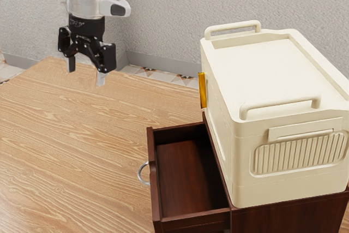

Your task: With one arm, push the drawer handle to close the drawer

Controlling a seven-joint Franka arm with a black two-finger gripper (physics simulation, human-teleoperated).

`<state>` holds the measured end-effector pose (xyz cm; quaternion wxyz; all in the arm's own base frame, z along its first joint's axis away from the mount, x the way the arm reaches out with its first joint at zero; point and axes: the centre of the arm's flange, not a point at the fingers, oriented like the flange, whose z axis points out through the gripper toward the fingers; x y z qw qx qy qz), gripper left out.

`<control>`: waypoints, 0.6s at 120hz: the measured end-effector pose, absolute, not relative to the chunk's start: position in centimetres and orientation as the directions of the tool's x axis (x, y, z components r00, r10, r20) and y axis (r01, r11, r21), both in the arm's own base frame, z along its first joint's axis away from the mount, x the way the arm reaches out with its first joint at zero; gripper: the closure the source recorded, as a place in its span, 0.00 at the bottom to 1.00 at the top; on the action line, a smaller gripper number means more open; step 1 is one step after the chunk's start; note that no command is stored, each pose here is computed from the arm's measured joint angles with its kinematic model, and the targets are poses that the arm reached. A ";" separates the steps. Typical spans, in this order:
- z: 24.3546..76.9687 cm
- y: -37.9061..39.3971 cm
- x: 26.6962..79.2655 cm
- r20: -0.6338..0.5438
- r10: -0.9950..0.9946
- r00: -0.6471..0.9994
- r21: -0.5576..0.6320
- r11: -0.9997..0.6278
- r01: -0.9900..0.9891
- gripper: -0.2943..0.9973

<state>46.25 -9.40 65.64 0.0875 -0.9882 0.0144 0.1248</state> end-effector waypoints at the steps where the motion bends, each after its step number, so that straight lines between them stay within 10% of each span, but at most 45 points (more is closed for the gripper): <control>1: 65.6 -9.5 46.5 -0.238 -0.006 0.971 -0.169 -0.985 -0.048 0.23; 31: 67.2 -12.2 48.2 -0.016 -0.029 0.999 -0.128 -0.991 -0.031 0.24; 50: 67.7 -9.4 48.1 0.019 0.024 1.000 -0.149 -0.988 0.027 0.57; 72: 56.1 -6.4 41.0 0.023 -0.021 1.000 -0.202 -0.979 -0.016 0.75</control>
